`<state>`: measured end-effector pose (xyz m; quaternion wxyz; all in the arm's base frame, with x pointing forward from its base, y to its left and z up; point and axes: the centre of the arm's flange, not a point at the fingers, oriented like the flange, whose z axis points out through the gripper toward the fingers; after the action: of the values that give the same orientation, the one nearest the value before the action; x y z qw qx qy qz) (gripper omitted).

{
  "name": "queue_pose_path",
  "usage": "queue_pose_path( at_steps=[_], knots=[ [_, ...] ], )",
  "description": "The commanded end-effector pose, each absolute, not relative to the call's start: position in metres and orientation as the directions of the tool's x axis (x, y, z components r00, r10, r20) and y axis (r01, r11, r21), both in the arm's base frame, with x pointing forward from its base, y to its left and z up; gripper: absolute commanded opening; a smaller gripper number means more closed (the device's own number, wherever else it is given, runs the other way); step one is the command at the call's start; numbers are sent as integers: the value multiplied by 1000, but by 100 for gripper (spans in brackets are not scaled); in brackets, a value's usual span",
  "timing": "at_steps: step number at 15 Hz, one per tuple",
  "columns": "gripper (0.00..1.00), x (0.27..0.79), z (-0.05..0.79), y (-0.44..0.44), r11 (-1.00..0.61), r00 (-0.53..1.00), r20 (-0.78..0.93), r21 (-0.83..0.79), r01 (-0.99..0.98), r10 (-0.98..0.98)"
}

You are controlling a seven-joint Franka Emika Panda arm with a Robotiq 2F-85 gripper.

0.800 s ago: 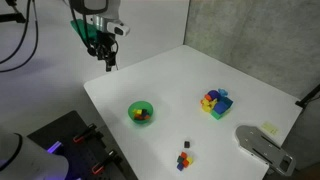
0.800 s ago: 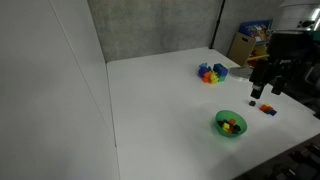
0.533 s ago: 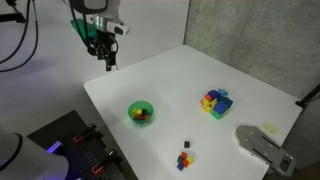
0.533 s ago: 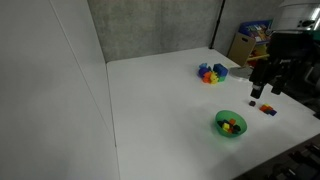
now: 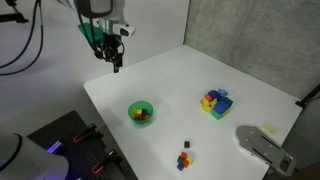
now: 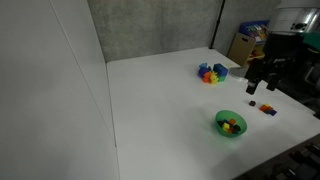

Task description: Put the green block inside the bowl

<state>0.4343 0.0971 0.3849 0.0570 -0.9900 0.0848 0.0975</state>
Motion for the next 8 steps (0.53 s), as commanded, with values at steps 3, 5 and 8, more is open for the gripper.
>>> queue_pose_path(
  at_steps=[3,5,8],
  knots=[
    [100,460,374,64,-971,966,-130,-59,-233,-224],
    [100,466,368,48,-968,965,-95,-43,-248,-243],
    [100,475,353,24,-965,965,-43,-14,-261,-260]
  ],
)
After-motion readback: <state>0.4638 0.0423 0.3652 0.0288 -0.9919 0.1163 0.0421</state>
